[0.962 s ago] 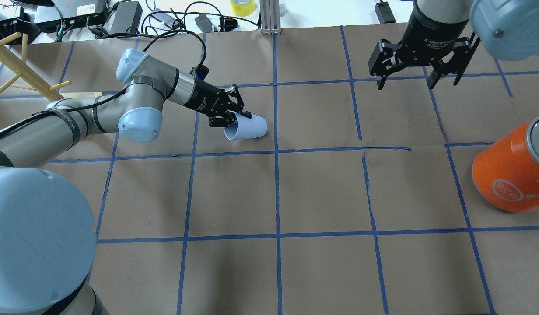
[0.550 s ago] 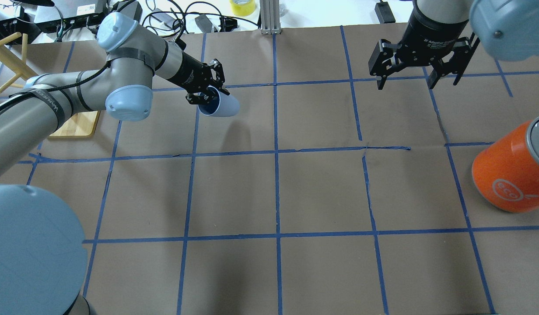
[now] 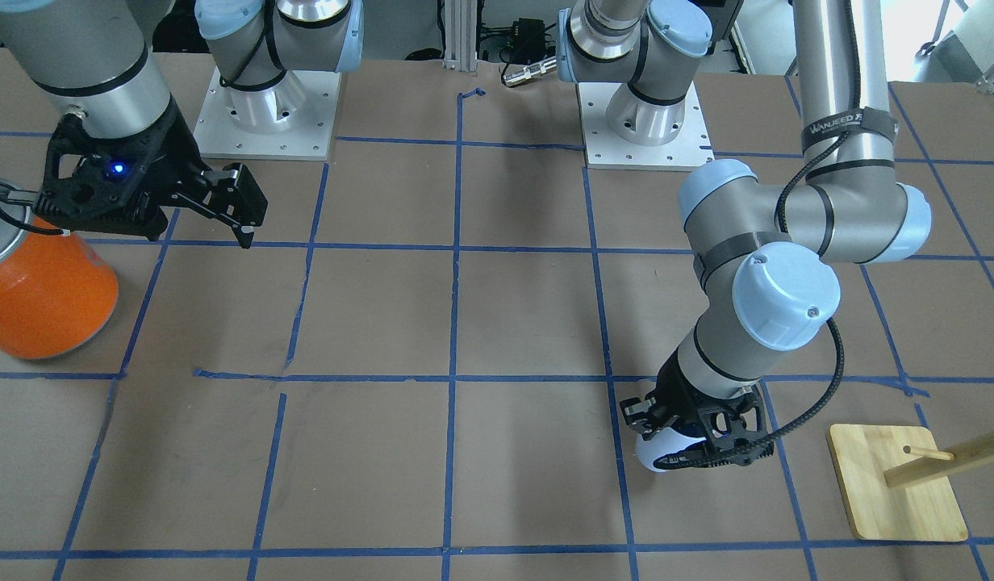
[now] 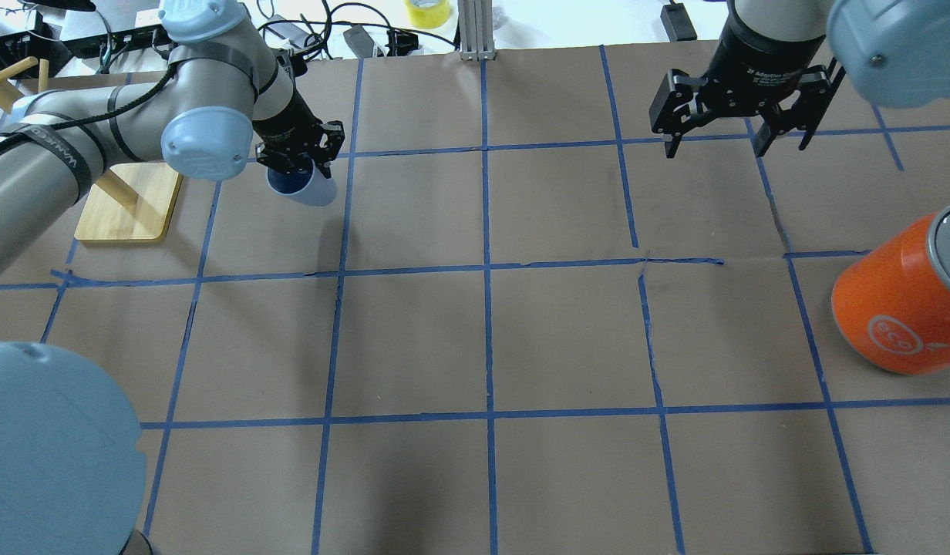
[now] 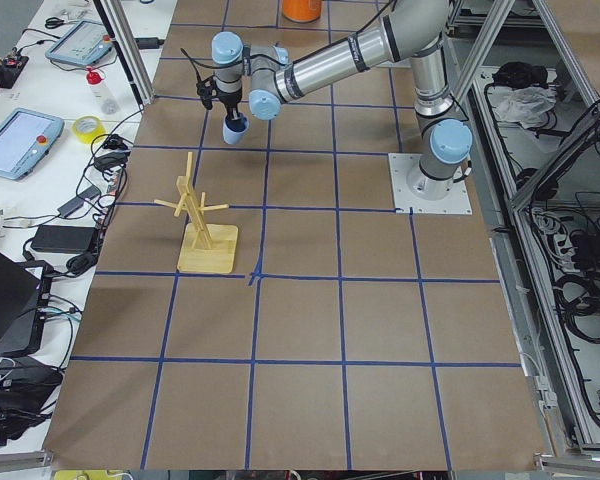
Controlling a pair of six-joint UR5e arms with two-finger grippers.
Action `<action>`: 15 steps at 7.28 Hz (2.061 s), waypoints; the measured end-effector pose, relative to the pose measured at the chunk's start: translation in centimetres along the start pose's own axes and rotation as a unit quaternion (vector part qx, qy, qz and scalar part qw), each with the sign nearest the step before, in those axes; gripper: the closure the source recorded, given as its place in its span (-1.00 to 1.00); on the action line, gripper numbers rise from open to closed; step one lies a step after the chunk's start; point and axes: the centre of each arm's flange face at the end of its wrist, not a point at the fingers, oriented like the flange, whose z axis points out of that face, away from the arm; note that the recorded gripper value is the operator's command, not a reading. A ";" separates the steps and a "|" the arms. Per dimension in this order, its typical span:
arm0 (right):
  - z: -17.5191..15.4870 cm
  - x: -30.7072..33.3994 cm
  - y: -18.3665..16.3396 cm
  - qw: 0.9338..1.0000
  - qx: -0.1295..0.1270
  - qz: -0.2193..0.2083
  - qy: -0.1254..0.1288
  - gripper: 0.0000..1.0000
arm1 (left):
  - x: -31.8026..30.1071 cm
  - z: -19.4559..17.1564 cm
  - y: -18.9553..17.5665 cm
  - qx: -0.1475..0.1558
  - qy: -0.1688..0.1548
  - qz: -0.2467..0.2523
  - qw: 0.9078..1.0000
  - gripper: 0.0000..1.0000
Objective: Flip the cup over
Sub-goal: 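Lift the cup with the left gripper and rotate it upright, then set the cup upright on the table and open the left gripper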
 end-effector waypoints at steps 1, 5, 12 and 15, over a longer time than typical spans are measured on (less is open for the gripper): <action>0.0 0.0 0.0 1.000 0.000 0.000 0.000 -1.00 | -0.5 -0.3 -0.6 -0.001 -0.030 0.071 0.997 1.00; 0.1 0.1 0.1 1.000 -0.002 -0.001 0.007 -1.00 | -2.9 2.3 -1.6 -0.036 -0.053 0.170 0.983 1.00; 0.1 0.1 0.1 1.000 -0.001 0.001 0.007 -1.00 | -4.9 3.0 -1.3 -0.063 -0.058 0.144 0.986 -1.00; 0.1 0.1 0.0 1.000 -0.001 0.001 0.007 -1.00 | -3.8 -6.6 0.5 -0.003 -0.062 0.144 0.988 -1.00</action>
